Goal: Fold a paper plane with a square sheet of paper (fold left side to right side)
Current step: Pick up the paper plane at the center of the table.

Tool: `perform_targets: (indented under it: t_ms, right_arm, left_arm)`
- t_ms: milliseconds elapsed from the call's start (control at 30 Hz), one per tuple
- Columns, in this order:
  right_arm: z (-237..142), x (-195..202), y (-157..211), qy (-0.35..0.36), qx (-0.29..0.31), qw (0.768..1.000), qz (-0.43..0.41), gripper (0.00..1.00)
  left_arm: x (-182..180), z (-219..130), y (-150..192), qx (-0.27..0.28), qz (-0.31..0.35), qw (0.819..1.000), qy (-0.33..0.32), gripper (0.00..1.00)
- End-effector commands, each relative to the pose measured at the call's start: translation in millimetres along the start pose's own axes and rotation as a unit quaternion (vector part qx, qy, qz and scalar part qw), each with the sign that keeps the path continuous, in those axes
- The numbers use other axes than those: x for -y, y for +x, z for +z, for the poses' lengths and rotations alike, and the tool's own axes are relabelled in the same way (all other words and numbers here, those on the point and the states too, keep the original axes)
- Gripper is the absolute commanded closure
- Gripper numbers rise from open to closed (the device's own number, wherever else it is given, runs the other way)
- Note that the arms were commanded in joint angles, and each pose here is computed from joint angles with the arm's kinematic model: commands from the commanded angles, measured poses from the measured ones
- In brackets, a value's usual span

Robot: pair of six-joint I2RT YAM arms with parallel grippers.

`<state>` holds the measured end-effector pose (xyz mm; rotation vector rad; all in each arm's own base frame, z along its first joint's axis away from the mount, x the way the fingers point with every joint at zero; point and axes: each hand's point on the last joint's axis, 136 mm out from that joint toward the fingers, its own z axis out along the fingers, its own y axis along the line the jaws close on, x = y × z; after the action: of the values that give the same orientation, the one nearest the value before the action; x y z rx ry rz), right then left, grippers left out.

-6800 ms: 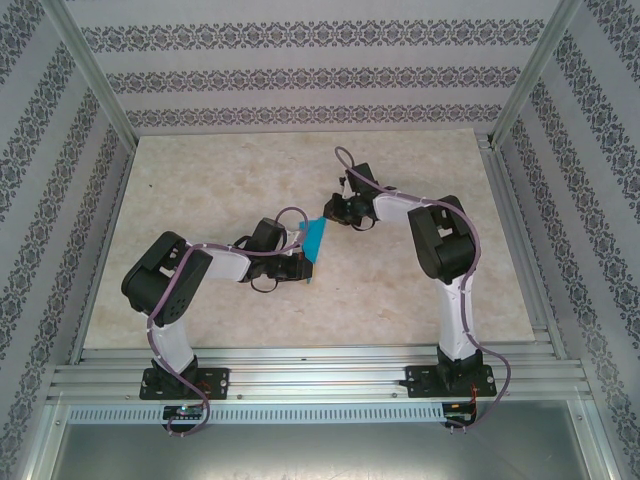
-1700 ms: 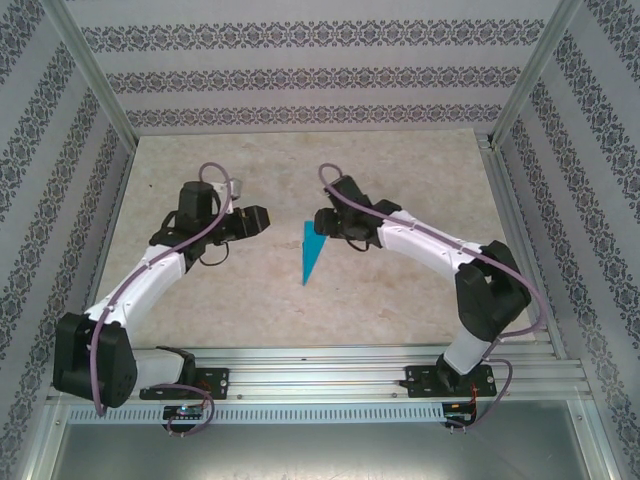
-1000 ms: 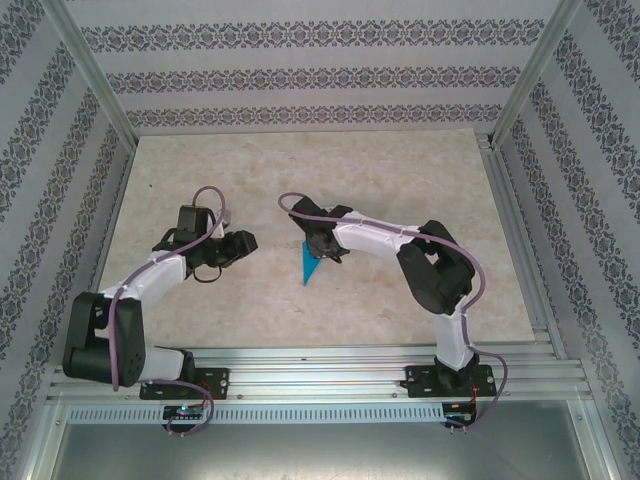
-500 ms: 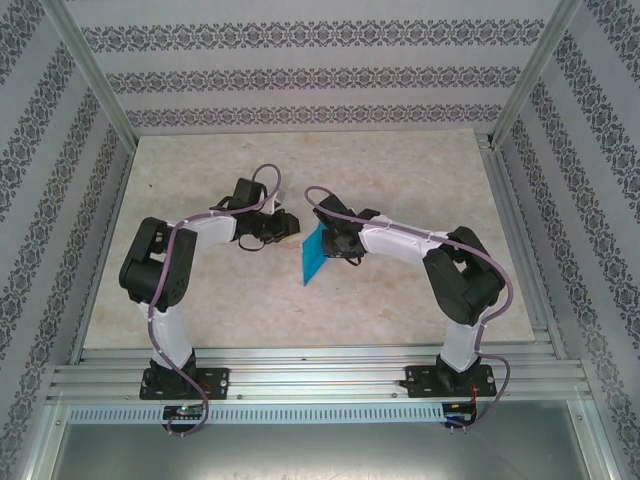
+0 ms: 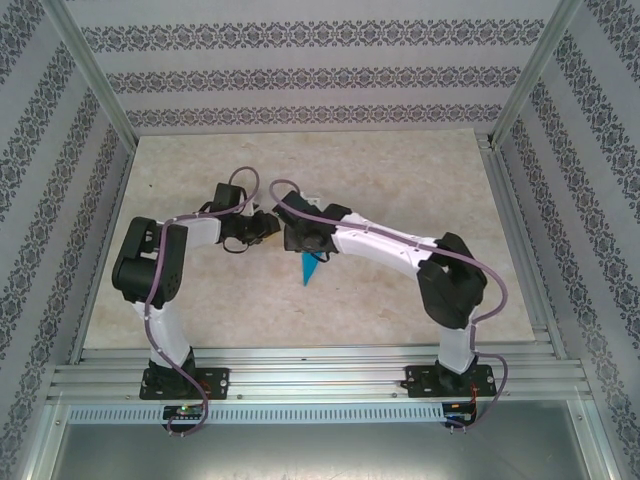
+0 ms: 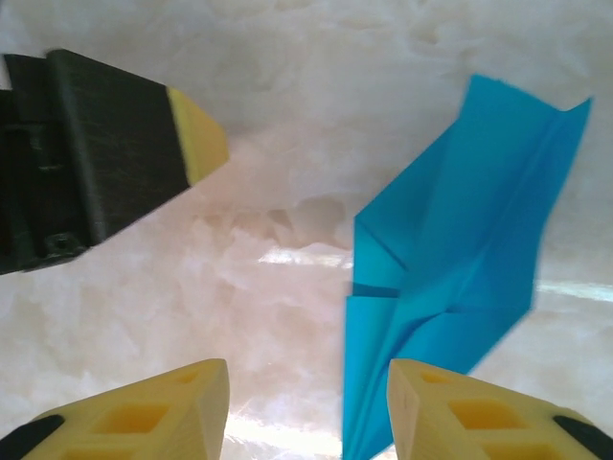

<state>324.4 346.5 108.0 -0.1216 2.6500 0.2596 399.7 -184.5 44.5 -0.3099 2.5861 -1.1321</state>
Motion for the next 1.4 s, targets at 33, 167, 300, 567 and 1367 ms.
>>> perform_targets:
  t_ms: [33, 167, 300, 567, 1367]
  right_arm:
    - [17, 21, 17, 0.104, -0.037, 0.993, -0.036, 0.48]
    - [26, 27, 21, 0.138, -0.046, 0.988, -0.045, 0.45]
    - [34, 34, 27, 0.156, -0.055, 0.985, -0.044, 0.45]
    - [53, 31, 36, 0.161, -0.077, 0.983, -0.051, 0.43]
    - [58, 46, 41, 0.19, -0.092, 0.975, -0.065, 0.57]
  left_arm:
    - [-2, -18, -2, 0.034, 0.027, 0.999, -0.007, 0.7]
    - [-6, -23, 6, 0.038, 0.029, 0.999, -0.01, 0.69]
    - [-12, -27, 13, 0.038, 0.028, 0.999, -0.017, 0.67]
    - [-14, -28, 19, 0.035, 0.029, 0.999, -0.01, 0.66]
    - [-15, -26, 20, 0.028, 0.031, 0.999, -0.01, 0.65]
